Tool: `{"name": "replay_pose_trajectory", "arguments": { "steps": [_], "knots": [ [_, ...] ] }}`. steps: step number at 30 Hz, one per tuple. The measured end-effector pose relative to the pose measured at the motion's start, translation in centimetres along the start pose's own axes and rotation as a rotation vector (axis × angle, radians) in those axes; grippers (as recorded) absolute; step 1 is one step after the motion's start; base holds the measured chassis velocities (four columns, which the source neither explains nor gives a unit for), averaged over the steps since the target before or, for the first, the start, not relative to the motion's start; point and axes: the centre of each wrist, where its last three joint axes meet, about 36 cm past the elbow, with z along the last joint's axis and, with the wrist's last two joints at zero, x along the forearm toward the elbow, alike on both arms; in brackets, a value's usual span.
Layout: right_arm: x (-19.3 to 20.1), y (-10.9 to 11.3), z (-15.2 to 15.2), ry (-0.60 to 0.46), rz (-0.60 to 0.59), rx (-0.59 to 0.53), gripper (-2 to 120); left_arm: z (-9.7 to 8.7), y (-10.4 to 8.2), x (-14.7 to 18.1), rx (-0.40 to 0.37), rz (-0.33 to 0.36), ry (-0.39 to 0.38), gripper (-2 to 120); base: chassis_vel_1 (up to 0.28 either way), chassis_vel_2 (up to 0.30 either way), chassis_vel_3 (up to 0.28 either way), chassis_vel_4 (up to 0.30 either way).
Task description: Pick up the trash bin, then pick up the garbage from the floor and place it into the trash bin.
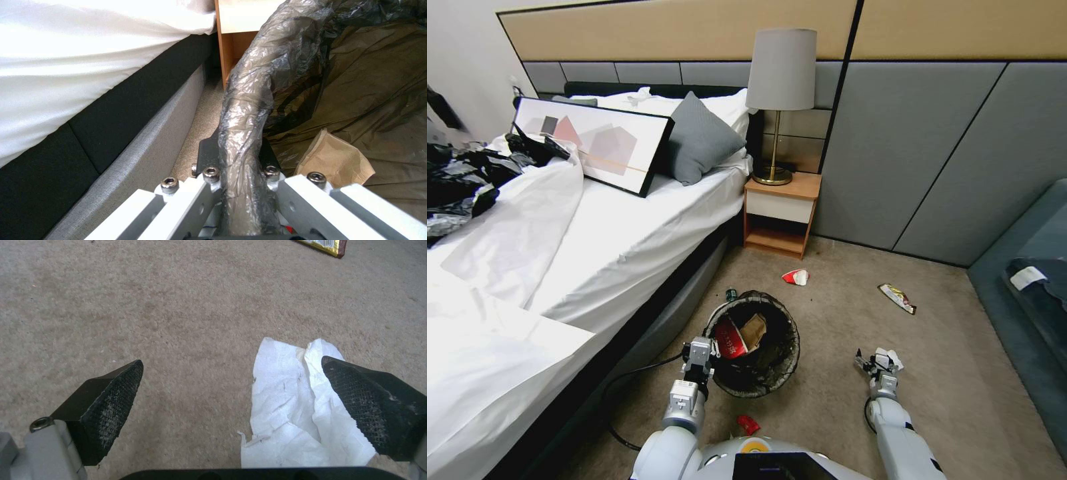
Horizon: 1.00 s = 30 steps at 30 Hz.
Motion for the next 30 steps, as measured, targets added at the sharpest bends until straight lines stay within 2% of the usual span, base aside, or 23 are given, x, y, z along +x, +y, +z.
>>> {"name": "replay_pose_trajectory", "arguments": {
  "steps": [9, 15, 30],
  "knots": [
    [-0.4, -1.0, 0.6, 0.008, 0.024, -0.001, 100, -0.1, 0.1, -0.1, 0.001, -0.005, -0.004, 0, 0.0, 0.0, 0.0, 0.0],
    [-1.2, -2.4, 1.2, 0.021, 0.06, -0.002, 100, 0.1, -0.2, 0.2, 0.006, -0.005, 0.002, 0, 0.0, 0.0, 0.0, 0.0],
    [-1.9, -2.4, 1.4, 0.079, 0.088, -0.033, 100, 0.2, -0.3, 0.3, 0.008, -0.008, 0.003, 0, 0.0, 0.0, 0.0, 0.0]
  ]
}}
